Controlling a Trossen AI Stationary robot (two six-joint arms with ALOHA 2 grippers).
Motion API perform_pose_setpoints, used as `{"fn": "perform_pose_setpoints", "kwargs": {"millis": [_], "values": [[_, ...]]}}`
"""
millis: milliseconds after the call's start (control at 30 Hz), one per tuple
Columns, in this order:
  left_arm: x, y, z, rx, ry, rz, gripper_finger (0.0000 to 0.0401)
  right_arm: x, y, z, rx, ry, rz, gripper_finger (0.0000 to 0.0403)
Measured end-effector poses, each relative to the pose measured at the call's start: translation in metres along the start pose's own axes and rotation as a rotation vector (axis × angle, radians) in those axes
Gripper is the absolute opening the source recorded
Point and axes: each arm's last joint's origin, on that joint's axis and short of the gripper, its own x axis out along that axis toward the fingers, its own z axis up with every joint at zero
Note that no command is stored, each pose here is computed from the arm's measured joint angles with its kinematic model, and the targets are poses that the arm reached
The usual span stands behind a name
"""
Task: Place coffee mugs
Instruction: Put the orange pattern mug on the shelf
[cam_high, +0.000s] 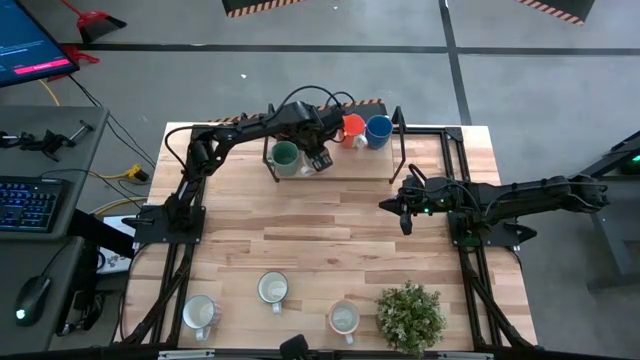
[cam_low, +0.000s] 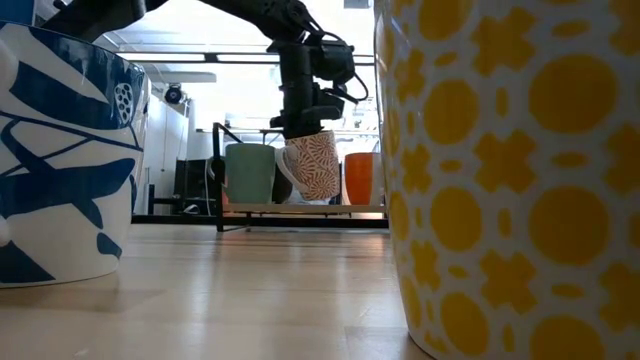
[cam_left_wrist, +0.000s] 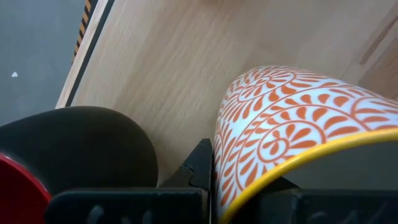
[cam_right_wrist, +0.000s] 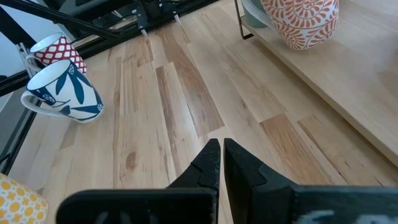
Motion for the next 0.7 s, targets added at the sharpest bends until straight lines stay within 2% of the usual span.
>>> {"fn": "perform_pose_setpoints", "kwargs": {"millis": [700], "values": [[0.0002, -0.0014, 0.0038, -0.001, -0.038, -0.034, 0.0013, -0.0001, -0.0011, -0.003, -0.002, 0.031, -0.011, 0.0002]]}}
